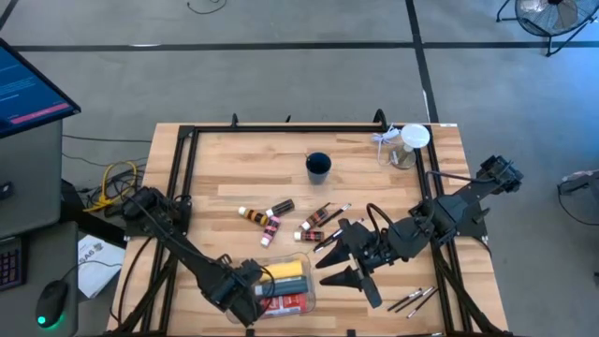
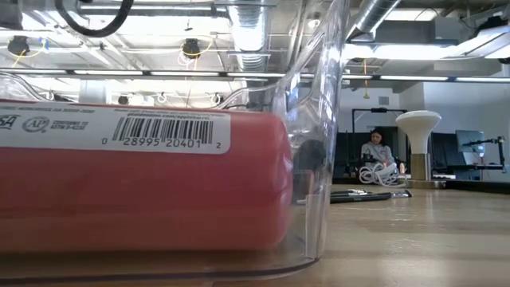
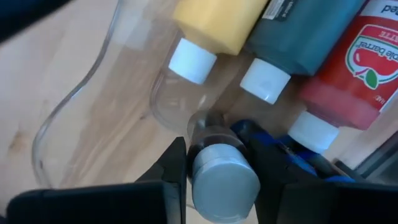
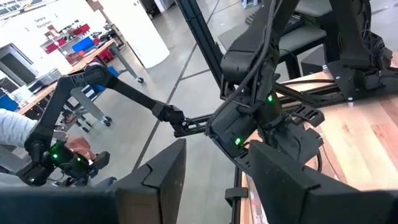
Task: Pick & Place Paint Supplies
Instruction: Put the top small brown paint bottle into the transparent bin
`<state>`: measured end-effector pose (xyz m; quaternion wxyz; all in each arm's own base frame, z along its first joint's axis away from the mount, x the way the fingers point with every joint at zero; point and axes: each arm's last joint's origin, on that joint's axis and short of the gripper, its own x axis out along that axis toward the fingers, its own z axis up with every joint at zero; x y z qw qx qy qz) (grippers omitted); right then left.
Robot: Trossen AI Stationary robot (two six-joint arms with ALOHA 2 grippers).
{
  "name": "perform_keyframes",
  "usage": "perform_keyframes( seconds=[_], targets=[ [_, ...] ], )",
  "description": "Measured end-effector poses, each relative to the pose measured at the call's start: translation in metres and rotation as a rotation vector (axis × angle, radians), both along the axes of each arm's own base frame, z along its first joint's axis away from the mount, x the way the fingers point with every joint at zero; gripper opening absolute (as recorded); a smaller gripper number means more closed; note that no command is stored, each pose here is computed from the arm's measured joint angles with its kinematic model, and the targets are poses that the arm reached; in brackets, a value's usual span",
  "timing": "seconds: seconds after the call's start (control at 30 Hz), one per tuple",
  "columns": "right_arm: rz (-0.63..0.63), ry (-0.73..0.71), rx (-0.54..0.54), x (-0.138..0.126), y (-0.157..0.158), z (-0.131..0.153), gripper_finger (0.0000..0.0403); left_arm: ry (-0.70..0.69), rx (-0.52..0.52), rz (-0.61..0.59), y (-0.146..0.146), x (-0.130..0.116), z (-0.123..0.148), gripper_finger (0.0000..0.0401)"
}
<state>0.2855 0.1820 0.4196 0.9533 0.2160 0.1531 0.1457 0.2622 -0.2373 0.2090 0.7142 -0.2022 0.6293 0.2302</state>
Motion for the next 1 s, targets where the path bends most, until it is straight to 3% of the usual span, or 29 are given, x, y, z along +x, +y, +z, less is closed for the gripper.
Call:
perform_keyframes(
  seconds=[1.0],
  targets=[
    [-0.013,0.007,-0.005,0.0022,-0.0038,-0.0008,0.0174,-0.033,0.017,-0.026,-0.005,-0.0028,0.0002,0.0076]
  ],
)
